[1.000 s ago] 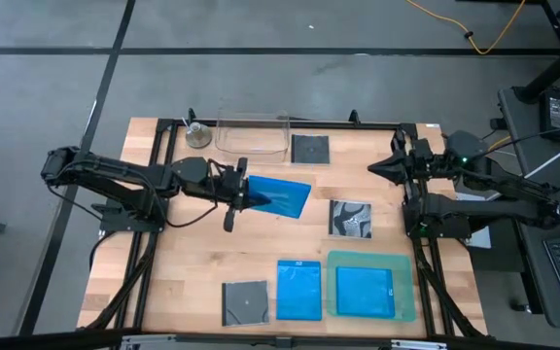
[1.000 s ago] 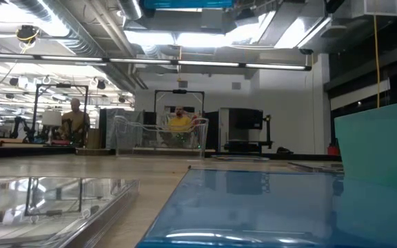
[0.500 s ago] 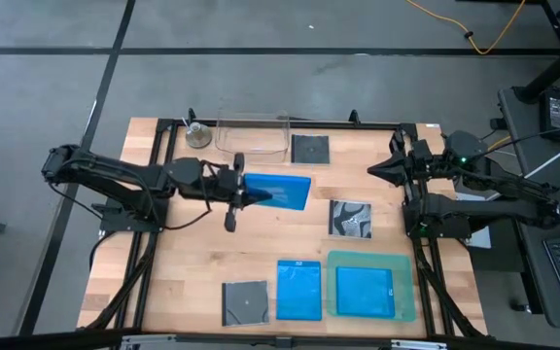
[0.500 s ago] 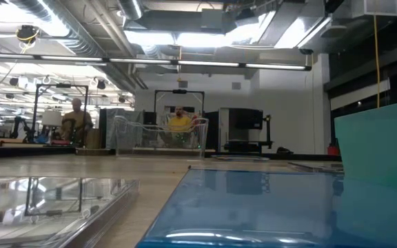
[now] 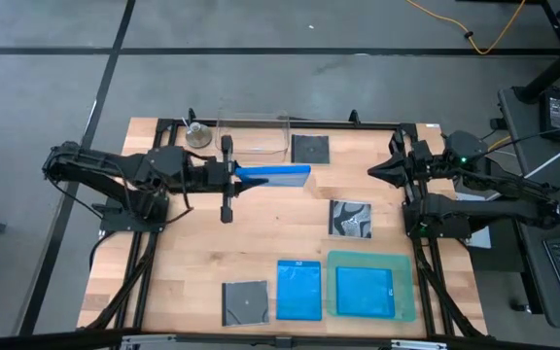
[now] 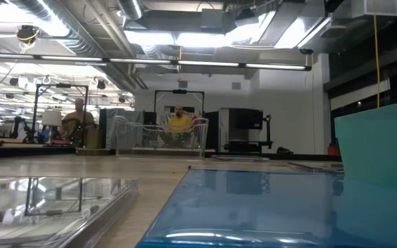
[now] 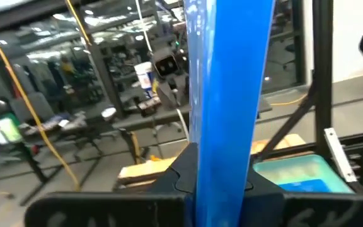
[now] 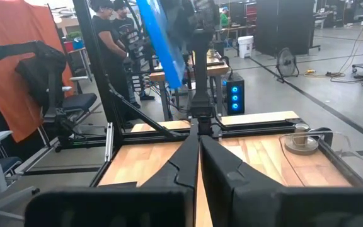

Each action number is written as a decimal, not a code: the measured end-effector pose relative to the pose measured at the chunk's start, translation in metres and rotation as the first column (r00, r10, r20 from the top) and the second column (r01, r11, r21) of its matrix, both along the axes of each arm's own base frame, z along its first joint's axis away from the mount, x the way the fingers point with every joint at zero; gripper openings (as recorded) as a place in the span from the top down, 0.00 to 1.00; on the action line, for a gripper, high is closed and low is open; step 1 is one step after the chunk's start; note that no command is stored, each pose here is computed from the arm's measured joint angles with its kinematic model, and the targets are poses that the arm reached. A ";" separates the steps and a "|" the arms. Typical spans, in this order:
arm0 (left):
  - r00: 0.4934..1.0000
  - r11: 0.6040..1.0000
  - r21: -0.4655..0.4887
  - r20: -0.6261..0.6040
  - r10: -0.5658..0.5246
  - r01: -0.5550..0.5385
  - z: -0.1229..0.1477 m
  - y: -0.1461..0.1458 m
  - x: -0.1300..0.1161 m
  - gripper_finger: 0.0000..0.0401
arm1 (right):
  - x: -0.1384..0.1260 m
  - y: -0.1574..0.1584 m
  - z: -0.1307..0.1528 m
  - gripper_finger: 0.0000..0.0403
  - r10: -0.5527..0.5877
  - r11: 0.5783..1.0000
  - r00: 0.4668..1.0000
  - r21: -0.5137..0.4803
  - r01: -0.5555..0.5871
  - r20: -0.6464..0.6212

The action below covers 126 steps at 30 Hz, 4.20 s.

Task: Pick & place jewel cases by type
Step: Put the top blue cd case into the green bin

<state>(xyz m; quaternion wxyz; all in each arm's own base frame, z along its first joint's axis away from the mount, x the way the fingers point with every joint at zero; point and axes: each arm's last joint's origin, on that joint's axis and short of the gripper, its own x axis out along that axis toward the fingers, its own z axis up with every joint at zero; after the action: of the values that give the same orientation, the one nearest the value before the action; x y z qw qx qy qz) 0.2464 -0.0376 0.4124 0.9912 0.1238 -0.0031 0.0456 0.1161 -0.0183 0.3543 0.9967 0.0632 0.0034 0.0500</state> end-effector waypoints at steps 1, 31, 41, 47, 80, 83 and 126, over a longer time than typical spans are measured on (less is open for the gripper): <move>1.000 1.000 0.013 0.002 0.012 -0.012 0.003 -0.001 -0.001 0.97 | 0.000 0.000 0.000 0.94 -0.001 1.000 1.000 0.000 0.001 0.000; 0.959 0.832 0.491 0.028 0.282 -0.259 0.025 -0.034 -0.019 0.97 | 0.000 0.000 0.000 0.94 -0.004 1.000 1.000 -0.001 0.004 0.000; 0.939 0.676 0.689 0.023 0.342 -0.263 0.026 -0.041 -0.022 0.97 | 0.000 0.000 0.000 0.94 -0.004 1.000 1.000 0.003 0.004 0.000; 0.908 0.465 0.861 -0.011 0.419 -0.204 0.020 -0.046 -0.015 0.97 | 0.000 0.000 0.000 0.94 -0.004 1.000 1.000 0.003 0.004 0.000; 0.905 0.556 0.790 -0.003 0.426 -0.259 -0.004 -0.071 0.023 0.97 | 0.000 0.000 0.000 0.94 -0.004 1.000 1.000 0.024 0.004 -0.005; 0.908 0.631 0.718 0.007 0.419 -0.296 -0.003 -0.071 0.023 0.97 | 0.000 0.000 0.000 0.94 -0.004 1.000 1.000 0.021 0.004 -0.005; 0.968 0.437 -0.885 0.228 0.102 0.162 0.010 -0.073 0.014 0.97 | 0.014 -0.001 -0.006 0.94 0.078 0.996 0.996 -0.036 -0.080 -0.051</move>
<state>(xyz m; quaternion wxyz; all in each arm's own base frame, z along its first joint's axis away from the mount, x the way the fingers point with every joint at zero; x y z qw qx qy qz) 0.2603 -0.1110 0.4226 0.8971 -0.4277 -0.1041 0.0376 0.1298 -0.0194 0.3480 0.9946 0.0451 0.0318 0.0877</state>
